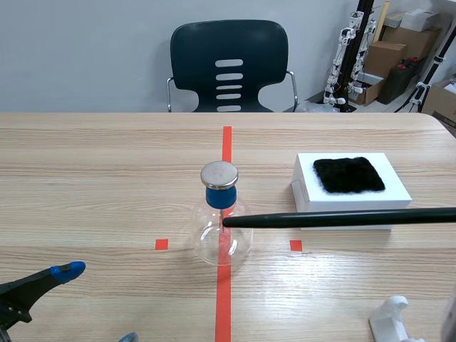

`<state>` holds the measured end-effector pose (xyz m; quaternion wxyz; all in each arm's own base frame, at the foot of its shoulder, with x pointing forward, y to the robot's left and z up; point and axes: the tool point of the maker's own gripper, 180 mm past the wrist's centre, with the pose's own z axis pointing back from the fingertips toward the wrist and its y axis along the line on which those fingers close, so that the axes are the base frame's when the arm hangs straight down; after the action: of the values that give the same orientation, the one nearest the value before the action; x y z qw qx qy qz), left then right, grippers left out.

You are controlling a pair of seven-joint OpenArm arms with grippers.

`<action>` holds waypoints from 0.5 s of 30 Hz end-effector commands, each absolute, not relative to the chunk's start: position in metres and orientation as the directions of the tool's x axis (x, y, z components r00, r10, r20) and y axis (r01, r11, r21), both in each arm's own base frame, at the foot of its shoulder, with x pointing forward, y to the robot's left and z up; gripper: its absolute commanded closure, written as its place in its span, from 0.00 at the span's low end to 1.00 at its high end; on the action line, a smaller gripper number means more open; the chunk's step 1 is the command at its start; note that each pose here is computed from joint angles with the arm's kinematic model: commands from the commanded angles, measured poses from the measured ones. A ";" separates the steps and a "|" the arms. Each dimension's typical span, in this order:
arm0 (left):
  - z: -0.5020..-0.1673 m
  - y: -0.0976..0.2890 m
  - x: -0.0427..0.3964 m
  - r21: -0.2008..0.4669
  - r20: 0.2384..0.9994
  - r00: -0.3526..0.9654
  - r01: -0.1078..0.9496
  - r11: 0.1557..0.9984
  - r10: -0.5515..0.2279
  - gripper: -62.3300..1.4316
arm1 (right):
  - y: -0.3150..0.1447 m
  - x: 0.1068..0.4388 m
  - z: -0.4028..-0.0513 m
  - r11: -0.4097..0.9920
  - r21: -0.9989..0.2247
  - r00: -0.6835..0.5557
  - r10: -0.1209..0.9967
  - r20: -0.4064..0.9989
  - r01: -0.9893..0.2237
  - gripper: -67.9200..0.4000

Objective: Do the electroscope experiment. rub the rod on the fur

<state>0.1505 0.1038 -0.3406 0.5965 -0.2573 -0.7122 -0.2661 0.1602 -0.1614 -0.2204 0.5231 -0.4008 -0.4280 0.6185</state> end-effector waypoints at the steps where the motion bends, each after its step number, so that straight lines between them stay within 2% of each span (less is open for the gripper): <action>1: -0.335 0.103 0.153 0.071 0.982 -0.177 0.679 0.731 0.069 0.00 | -0.162 0.163 -0.216 -0.096 -0.954 -0.136 0.989 -0.059 -0.284 0.98; 15: -0.335 0.103 0.153 0.071 0.982 -0.177 0.679 0.731 0.069 0.00 | -0.158 0.162 -0.216 -0.096 -0.954 -0.160 0.986 -0.051 -0.285 0.98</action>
<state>0.1505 0.1038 -0.3406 0.5965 -0.2573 -0.7122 -0.2661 0.1595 -0.1572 -0.2205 0.5178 -0.3934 -0.4342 0.6234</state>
